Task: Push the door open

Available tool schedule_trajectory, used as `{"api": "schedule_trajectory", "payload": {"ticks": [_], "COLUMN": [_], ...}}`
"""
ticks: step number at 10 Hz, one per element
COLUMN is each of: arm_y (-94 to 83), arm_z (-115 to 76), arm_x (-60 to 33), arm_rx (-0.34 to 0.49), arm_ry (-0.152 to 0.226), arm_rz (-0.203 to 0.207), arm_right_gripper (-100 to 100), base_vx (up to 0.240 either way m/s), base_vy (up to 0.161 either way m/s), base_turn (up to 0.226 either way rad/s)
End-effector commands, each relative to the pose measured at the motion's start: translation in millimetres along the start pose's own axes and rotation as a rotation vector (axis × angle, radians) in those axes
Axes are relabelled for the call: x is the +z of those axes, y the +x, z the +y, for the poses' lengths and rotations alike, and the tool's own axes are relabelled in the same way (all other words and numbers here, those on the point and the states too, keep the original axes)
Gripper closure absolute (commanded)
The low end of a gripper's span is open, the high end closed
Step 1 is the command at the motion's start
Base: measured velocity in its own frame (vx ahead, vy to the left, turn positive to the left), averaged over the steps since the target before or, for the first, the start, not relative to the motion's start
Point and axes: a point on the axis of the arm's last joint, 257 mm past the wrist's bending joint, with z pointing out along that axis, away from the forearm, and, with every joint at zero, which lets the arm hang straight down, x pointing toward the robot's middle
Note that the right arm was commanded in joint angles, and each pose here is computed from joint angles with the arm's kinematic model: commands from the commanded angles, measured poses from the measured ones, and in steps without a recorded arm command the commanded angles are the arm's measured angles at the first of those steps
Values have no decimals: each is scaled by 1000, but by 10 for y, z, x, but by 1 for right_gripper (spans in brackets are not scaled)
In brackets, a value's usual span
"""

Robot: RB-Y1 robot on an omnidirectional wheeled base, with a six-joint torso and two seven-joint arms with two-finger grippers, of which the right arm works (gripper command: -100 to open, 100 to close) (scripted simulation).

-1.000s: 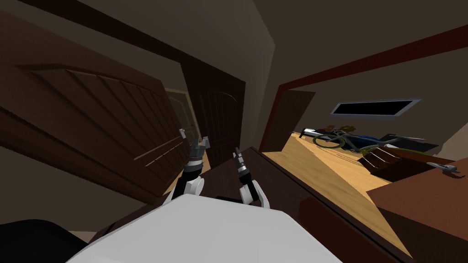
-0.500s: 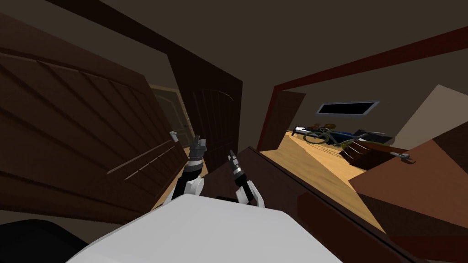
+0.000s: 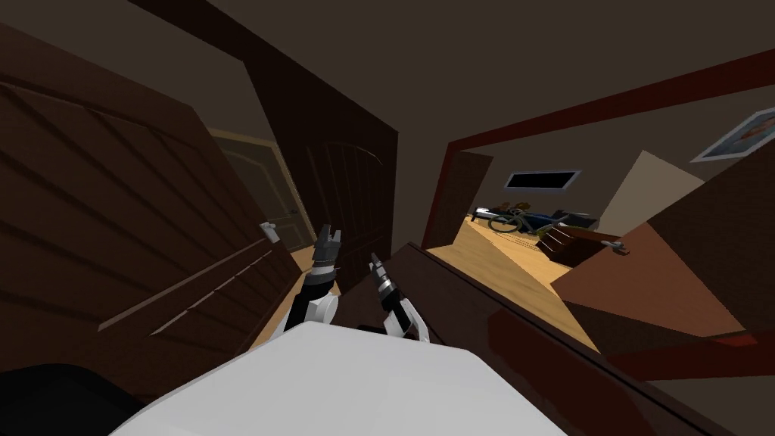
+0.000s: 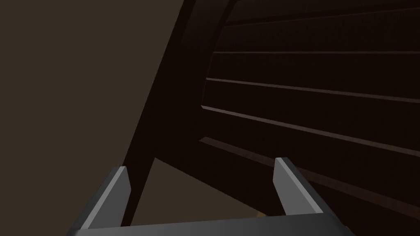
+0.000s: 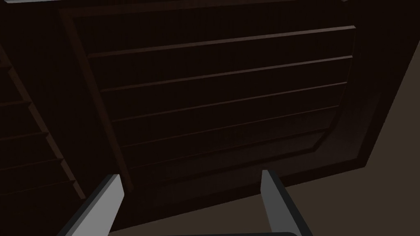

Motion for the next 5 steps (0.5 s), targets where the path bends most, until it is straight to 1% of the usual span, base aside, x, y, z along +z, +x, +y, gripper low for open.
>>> {"api": "schedule_trajectory", "payload": {"ticks": [1, 2, 3, 4, 5], "arm_y": [156, 296, 365, 493, 556], "arm_z": [-120, -221, -271, -359, -403], "arm_x": [6, 21, 26, 35, 37], "arm_rx": [4, 5, 5, 6, 5], "arm_ry": [24, 46, 57, 76, 85], "arm_rz": [33, 65, 80, 109, 123], "arm_right_gripper": [-100, -100, -100, -100, -100], "base_vx": [82, 77, 64, 79, 80], "base_vy": [133, 144, 171, 160, 142], "base_turn": [-178, -209, -140, -171, -137]}}
